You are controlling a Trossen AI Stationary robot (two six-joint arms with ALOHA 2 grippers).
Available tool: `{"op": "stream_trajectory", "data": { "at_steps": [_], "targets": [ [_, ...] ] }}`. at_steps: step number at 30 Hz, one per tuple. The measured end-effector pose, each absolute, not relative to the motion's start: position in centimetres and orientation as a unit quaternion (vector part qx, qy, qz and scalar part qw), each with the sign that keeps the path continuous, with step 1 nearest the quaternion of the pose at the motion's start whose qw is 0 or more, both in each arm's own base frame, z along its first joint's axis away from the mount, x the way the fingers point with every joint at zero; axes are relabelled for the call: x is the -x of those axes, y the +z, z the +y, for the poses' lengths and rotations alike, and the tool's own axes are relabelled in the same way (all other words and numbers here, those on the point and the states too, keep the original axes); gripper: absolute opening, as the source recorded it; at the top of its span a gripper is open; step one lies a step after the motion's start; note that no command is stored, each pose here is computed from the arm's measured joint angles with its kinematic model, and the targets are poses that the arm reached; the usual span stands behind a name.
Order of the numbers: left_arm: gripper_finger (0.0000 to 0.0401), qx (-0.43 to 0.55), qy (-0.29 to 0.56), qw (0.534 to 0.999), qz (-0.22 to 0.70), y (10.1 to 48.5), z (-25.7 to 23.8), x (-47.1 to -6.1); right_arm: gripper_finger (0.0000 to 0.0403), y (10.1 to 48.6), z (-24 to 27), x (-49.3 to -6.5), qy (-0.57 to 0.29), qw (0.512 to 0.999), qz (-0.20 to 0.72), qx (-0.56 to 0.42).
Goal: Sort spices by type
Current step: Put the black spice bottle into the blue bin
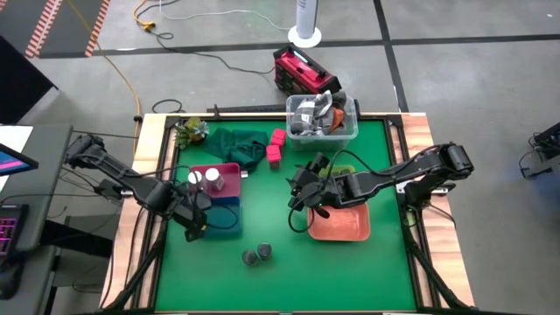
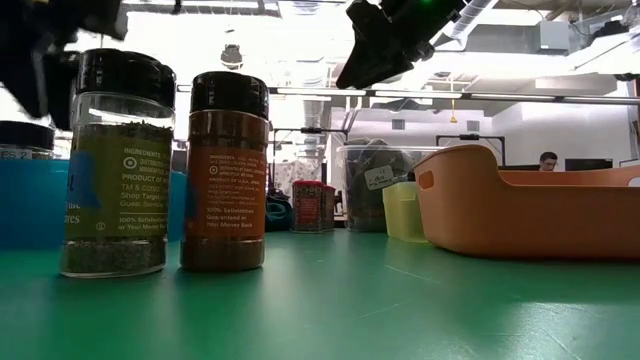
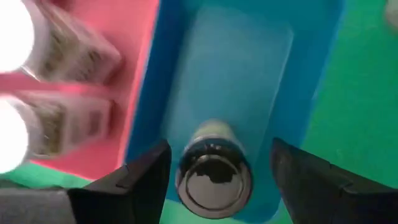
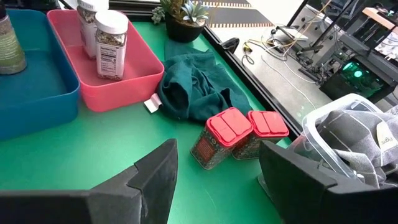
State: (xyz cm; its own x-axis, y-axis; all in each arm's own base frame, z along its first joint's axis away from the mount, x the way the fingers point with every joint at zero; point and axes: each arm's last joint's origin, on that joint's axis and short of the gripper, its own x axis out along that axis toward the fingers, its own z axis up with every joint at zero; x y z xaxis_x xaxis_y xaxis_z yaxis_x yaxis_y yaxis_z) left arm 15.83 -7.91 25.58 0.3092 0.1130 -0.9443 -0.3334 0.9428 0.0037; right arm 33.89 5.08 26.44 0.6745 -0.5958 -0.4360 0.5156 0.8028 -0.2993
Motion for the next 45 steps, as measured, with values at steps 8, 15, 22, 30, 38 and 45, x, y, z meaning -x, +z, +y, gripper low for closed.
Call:
{"op": "stream_trajectory", "data": {
  "at_steps": [8, 15, 22, 30, 38, 45],
  "targets": [
    [0.0260, 0.128, 0.079, 0.872, 0.465, 28.9, -9.6, -18.9, 0.0256, 26.4, 5.1, -33.9, -0.305, 0.912, 0.265, 0.076],
    [0.0261, 0.129, 0.003, 0.860, 0.494, 26.2, -15.3, -23.9, 0.0256, 25.8, 5.0, -33.4, -0.308, 0.900, 0.298, 0.084],
    [0.0261, 0.045, 0.019, 0.841, 0.538, 27.2, -19.1, -27.6, 0.0256, 25.3, 4.8, -32.7, -0.318, 0.886, 0.327, 0.079],
    [0.0261, 0.032, 0.037, 0.827, 0.560, 27.5, -20.3, -29.7, 0.0256, 25.1, 5.0, -32.5, -0.326, 0.881, 0.333, 0.083],
    [0.0262, 0.054, 0.047, 0.833, 0.549, 27.5, -19.5, -30.7, 0.0256, 25.1, 5.1, -32.4, -0.333, 0.879, 0.329, 0.088],
    [0.0262, 0.043, 0.038, 0.825, 0.562, 25.7, -19.7, -31.6, 0.0256, 25.1, 5.1, -32.4, -0.333, 0.879, 0.329, 0.088]
  ]
}}
